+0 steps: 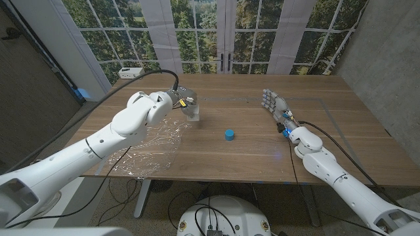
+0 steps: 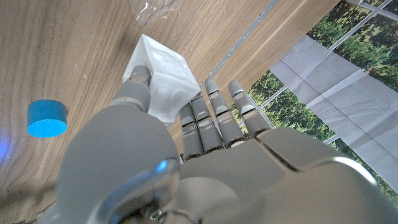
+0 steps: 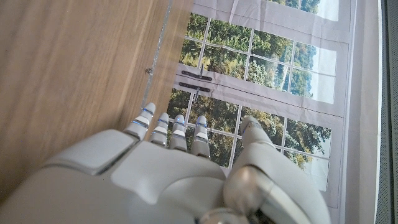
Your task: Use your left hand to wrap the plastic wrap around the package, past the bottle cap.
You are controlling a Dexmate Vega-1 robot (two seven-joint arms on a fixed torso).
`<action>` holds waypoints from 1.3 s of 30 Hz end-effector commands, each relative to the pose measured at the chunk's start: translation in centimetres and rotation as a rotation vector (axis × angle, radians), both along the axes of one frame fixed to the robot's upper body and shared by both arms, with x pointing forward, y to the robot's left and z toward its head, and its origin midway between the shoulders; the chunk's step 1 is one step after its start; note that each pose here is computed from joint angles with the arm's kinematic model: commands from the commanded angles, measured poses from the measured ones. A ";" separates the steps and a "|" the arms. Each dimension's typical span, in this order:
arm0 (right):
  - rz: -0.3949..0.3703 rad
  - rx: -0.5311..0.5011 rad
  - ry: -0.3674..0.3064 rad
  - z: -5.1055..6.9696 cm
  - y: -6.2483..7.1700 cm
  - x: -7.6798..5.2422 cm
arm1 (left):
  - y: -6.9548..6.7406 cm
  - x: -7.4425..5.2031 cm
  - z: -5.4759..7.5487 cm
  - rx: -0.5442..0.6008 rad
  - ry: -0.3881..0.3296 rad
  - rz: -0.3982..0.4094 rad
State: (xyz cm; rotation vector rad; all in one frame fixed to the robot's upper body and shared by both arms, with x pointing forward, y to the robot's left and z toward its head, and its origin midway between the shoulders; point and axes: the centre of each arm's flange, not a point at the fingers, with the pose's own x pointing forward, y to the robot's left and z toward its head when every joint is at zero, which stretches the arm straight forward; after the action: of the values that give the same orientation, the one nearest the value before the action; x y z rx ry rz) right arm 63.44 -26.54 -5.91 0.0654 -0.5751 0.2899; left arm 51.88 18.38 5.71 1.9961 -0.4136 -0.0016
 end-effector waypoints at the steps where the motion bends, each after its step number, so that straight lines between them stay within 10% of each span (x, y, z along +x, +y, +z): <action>1: 0.013 -0.008 -0.001 0.1 0.7 0.1 | 1.1 -1.8 -1.1 0.001 0.029 0.037; 39: 0.055 -0.047 -0.024 0.6 3.3 -0.9 | 7.4 -4.8 -4.5 -0.020 0.062 0.282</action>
State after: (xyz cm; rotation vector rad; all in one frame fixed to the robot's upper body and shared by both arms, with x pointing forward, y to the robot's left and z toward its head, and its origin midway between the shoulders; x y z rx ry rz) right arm 62.62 -23.82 -5.33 0.0406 -0.5929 0.3418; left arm 47.39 24.36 2.03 1.9949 -0.1655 0.0733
